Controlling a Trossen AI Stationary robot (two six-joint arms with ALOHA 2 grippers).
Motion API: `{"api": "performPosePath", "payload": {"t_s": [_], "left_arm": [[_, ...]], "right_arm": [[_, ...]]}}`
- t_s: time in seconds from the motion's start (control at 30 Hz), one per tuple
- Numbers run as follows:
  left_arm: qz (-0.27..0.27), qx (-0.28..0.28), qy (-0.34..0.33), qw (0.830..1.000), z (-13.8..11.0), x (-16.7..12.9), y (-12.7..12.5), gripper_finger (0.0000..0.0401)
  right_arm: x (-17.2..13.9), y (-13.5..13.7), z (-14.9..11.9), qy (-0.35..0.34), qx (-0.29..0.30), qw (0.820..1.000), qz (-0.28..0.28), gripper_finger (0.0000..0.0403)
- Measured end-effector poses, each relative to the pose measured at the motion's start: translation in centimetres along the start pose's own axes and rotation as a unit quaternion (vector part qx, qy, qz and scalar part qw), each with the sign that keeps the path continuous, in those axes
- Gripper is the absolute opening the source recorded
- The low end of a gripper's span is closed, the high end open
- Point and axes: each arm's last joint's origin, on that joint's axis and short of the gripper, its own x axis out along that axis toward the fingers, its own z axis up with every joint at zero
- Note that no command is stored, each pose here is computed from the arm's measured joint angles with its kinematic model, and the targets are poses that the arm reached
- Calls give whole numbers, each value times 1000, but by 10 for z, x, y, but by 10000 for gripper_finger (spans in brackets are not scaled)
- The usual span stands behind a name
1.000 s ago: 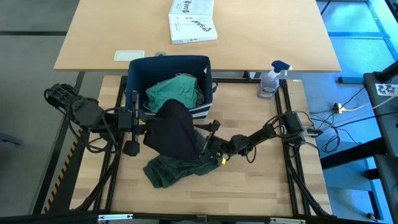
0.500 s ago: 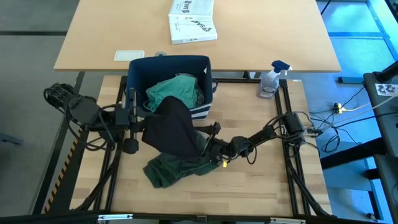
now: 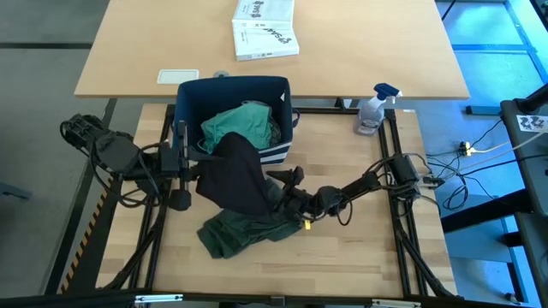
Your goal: Fold Laundry from Bin
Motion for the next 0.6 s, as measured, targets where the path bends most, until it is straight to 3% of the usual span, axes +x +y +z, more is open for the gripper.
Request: {"api": "performPosePath", "payload": {"t_s": [0.1, 0.6], "left_arm": [[0, 0, 0, 1000, 0, 0, 0, 12], [1, -6, -9, 1000, 2, 0, 0, 12]], "right_arm": [[6, -2, 5, -10, -9, 1000, -5, 367], [34, 13, 19, -12, -24, 995, 97, 367]]}}
